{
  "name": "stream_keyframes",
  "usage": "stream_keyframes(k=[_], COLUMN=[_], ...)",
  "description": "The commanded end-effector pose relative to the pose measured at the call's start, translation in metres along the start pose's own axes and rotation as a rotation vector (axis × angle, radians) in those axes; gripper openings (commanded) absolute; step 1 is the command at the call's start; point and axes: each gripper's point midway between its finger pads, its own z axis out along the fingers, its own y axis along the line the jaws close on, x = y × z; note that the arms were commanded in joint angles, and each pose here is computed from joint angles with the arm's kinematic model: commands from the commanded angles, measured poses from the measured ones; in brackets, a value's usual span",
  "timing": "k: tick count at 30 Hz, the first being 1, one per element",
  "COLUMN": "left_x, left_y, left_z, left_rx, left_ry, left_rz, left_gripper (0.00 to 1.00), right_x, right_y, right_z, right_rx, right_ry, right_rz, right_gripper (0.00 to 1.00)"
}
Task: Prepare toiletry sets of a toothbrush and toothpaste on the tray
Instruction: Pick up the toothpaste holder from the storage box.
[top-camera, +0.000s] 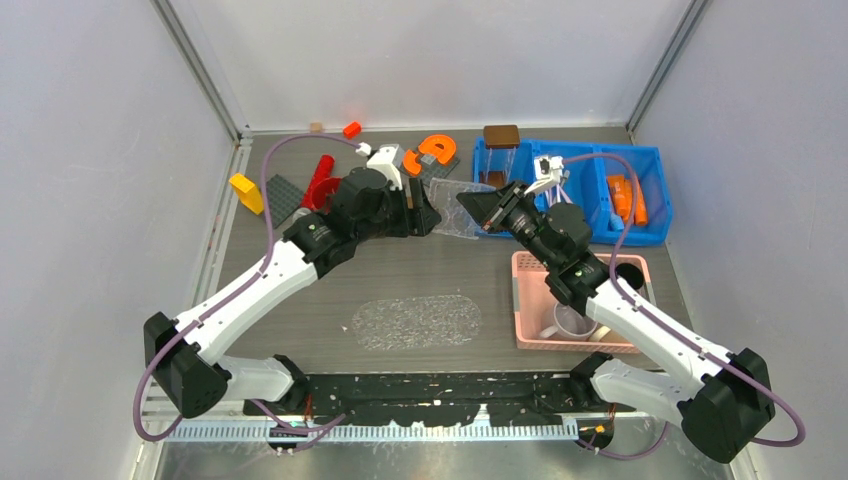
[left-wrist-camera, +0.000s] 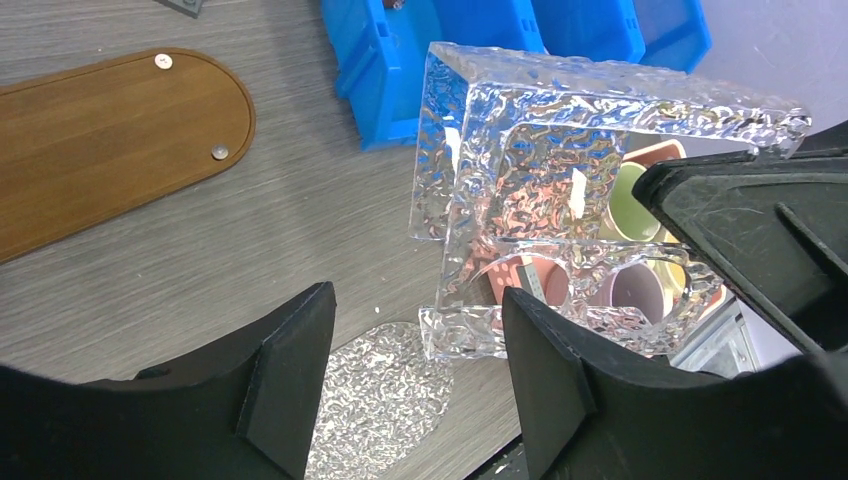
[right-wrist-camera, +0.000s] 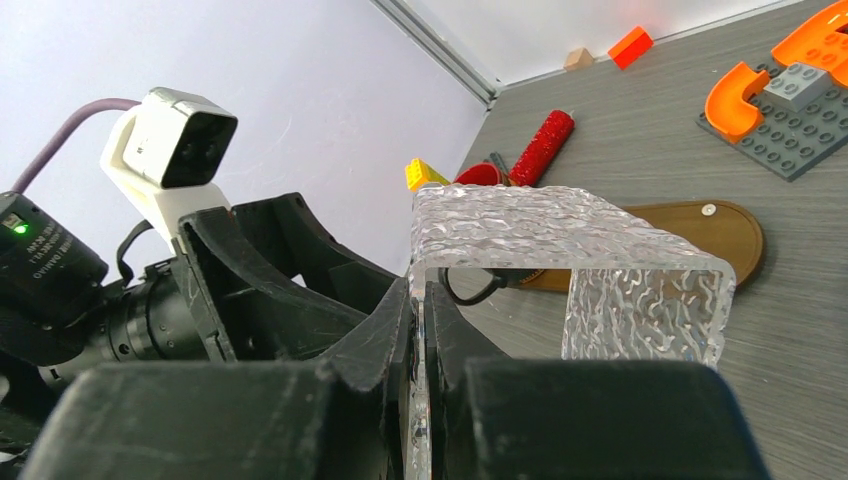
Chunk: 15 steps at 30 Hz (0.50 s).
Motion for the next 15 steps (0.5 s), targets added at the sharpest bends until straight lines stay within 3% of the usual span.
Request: stream_keyframes(k=[1, 9, 15], left_x=[-0.034, -0.036, -0.041], left_y=[-0.020, -0.020, -0.044], left_z=[-0.009, -0.017, -0.038], left_rx=[0.056, 0.047, 0.085], left_ry=[-0.110, -0.117, -0.139], left_rz=[0.011, -0.003, 0.012], left_gripper=[0.63, 0.62, 0.63], right_x=[-0.020, -0.020, -0.017], right_y=[0.028, 0.025, 0.018], right_z=[-0.001, -0.001, 0.001], right_rx=[-0.106, -0.098, -0.078], right_ry=[-0.077, -0.082, -0.081], right_rz=[0.013, 0.016, 0.015], right_gripper=[0.01, 0.00, 0.01])
